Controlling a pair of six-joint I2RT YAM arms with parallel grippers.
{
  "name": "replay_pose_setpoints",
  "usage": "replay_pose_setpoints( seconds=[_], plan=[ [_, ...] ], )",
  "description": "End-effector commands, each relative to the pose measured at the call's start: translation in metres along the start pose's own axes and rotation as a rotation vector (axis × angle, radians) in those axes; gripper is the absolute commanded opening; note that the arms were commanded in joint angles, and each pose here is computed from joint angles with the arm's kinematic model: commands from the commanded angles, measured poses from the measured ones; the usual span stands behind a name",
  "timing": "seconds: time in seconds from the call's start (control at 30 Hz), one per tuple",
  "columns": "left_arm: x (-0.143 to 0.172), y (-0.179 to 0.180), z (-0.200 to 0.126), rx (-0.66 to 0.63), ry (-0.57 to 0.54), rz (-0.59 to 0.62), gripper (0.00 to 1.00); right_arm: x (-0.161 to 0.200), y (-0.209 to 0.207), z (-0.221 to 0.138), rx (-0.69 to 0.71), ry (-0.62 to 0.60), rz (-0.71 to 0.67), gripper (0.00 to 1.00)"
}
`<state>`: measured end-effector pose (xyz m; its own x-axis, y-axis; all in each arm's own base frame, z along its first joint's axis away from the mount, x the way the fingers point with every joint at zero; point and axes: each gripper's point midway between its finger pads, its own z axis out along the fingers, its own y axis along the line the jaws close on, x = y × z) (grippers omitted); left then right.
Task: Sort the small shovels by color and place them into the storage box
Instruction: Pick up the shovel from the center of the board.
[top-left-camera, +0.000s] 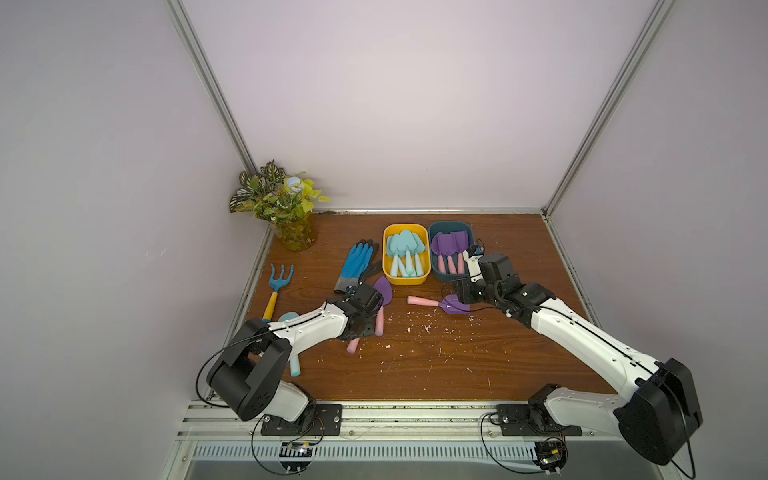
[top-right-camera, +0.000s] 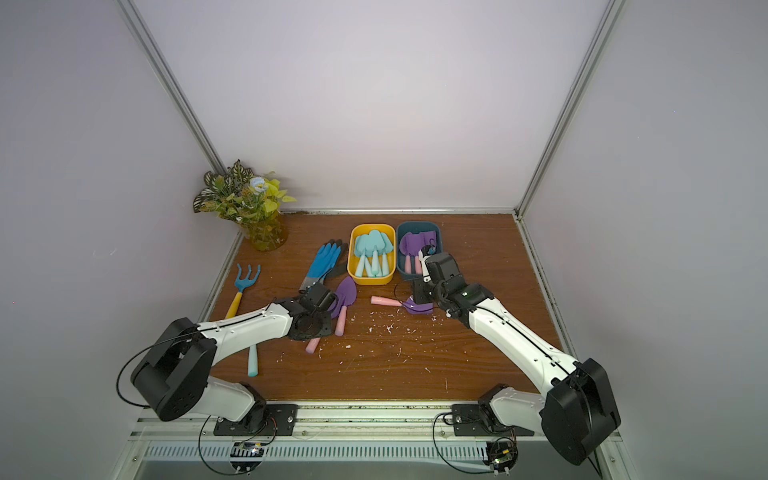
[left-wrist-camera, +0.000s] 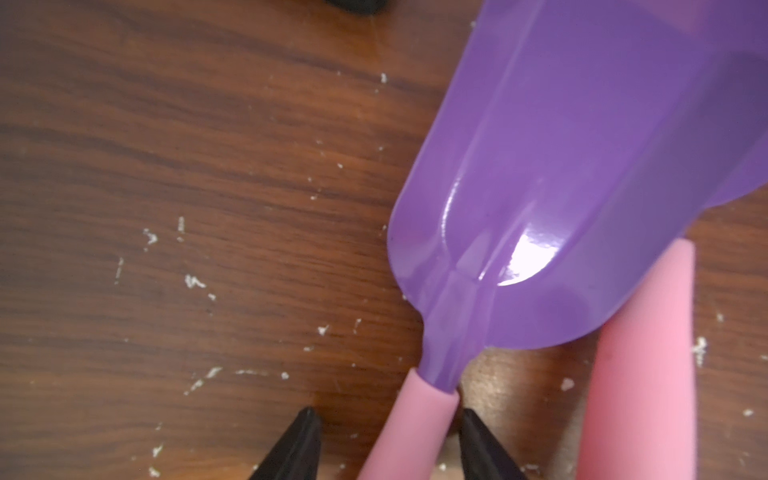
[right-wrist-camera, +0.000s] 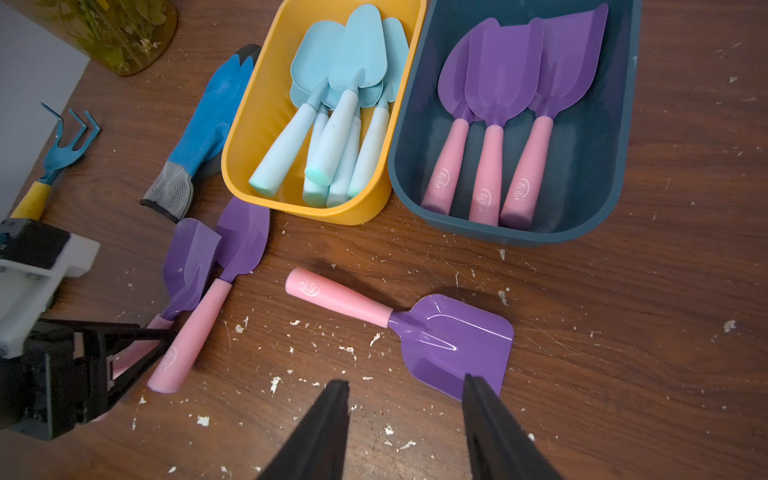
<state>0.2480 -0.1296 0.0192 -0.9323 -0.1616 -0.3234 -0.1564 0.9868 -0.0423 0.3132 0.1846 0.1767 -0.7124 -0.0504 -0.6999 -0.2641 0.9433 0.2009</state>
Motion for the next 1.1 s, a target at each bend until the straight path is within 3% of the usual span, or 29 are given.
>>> replay_pose_setpoints(
  seconds=[0.0,0.4,0.83,1.07],
  plan=[
    [0.005,0.003,0.000,-0.031,0.027,0.045,0.56,-0.008,0.003,-0.005,-0.019,-0.025,0.011,0.50],
    [0.015,0.011,-0.003,-0.039,0.045,0.058,0.50,-0.006,0.004,-0.003,-0.027,-0.025,0.016,0.51],
    [0.011,0.009,-0.002,-0.041,0.039,0.061,0.33,-0.004,0.003,-0.002,-0.023,-0.012,0.013,0.51],
    [0.005,0.008,-0.003,-0.047,0.021,0.068,0.30,-0.004,0.001,-0.006,-0.015,-0.017,0.025,0.51]
  ],
)
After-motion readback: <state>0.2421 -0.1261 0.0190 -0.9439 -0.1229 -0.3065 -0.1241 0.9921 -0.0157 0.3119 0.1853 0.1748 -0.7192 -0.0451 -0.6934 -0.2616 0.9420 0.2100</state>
